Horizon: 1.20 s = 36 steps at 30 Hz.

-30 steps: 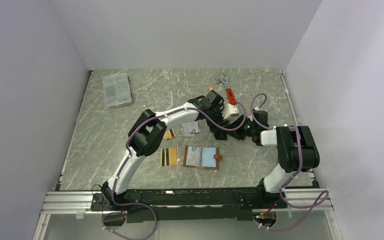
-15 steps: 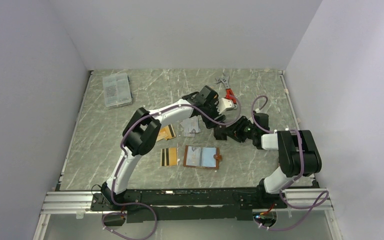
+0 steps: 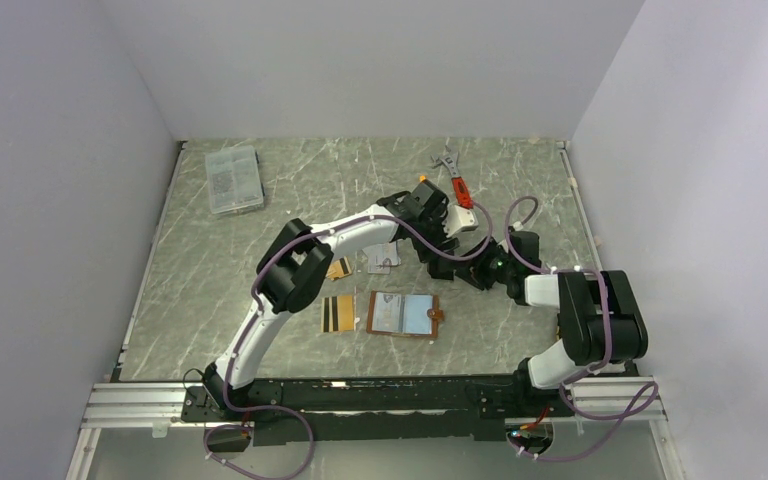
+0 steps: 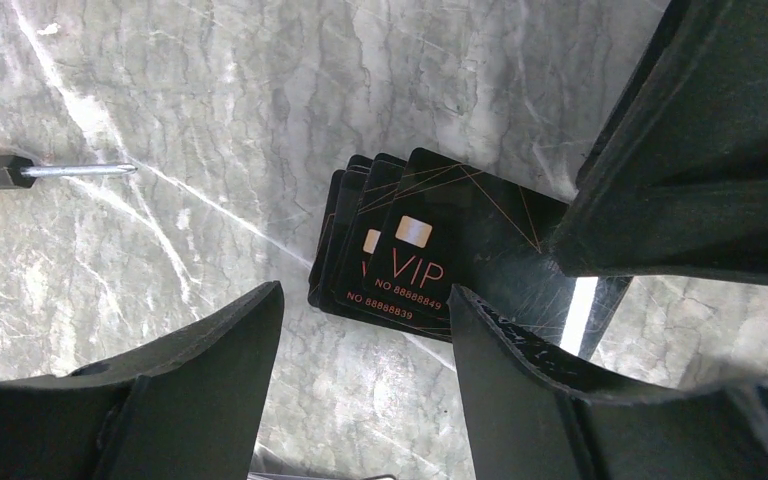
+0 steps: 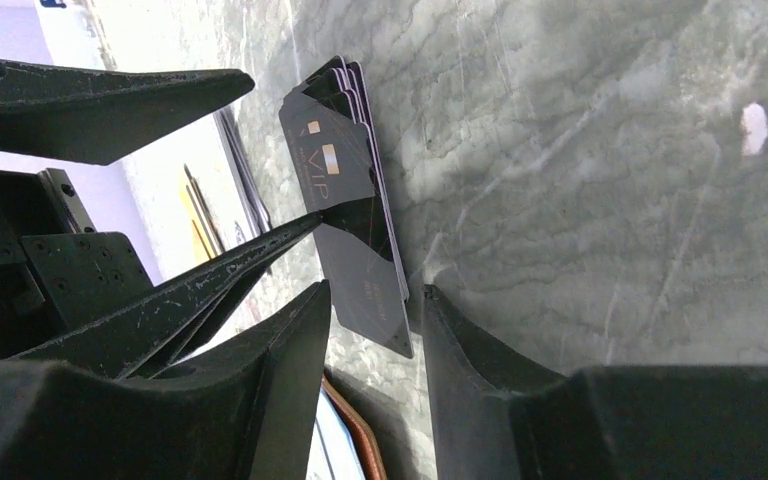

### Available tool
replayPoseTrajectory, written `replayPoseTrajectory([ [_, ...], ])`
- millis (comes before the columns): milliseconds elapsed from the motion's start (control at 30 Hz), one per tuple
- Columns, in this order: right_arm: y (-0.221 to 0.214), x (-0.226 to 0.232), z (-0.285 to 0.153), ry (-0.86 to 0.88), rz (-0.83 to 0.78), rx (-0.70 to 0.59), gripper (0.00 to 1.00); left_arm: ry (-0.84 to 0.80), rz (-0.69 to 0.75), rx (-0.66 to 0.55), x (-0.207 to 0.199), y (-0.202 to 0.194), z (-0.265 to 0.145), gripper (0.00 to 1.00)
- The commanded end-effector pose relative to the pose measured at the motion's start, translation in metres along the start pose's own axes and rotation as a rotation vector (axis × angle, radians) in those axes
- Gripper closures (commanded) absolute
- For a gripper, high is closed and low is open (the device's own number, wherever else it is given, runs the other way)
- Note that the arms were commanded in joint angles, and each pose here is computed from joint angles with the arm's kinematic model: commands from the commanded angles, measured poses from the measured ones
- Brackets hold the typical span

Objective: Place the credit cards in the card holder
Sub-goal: Pick up the credit card from the center of the board.

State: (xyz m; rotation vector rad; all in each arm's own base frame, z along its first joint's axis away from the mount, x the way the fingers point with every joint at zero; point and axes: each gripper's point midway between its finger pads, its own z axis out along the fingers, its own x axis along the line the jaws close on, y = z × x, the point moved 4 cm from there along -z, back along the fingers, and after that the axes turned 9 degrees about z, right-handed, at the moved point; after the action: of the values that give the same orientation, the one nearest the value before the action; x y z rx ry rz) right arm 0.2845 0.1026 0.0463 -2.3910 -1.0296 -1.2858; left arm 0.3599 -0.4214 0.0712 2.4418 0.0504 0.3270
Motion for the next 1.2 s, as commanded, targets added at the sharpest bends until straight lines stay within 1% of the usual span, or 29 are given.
replayPoseTrajectory([
  [0, -0.021, -0.047, -0.008, -0.189, 0.064, 0.024, 0.57, -0.056, 0.008, -0.001, -0.016, 0.005, 0.000, 0.32],
  [300, -0.023, -0.045, -0.005, -0.152, 0.097, 0.025, 0.59, -0.156, -0.014, -0.041, -0.036, 0.018, 0.000, 0.33],
  [433, -0.026, -0.049, -0.004, -0.161, 0.112, 0.034, 0.62, -0.166, -0.022, -0.048, -0.036, 0.020, 0.000, 0.33],
  [700, -0.027, -0.050, -0.006, -0.166, 0.121, 0.028, 0.86, -0.135, -0.056, -0.097, -0.014, 0.032, -0.016, 0.32],
  [800, -0.029, -0.049, -0.007, -0.158, 0.127, 0.028, 1.00, -0.131, -0.064, -0.093, -0.009, 0.029, -0.016, 0.32],
  [967, -0.024, -0.036, -0.014, -0.128, 0.106, 0.002, 1.00, -0.128, -0.116, -0.105, 0.004, 0.028, -0.026, 0.29],
  [1033, -0.019, -0.026, -0.018, -0.098, 0.085, -0.015, 1.00, -0.122, -0.148, -0.117, 0.011, 0.027, -0.038, 0.28],
  [1167, -0.010, -0.003, -0.023, -0.023, 0.044, -0.049, 1.00, -0.127, -0.216, -0.143, 0.012, 0.025, -0.062, 0.28],
])
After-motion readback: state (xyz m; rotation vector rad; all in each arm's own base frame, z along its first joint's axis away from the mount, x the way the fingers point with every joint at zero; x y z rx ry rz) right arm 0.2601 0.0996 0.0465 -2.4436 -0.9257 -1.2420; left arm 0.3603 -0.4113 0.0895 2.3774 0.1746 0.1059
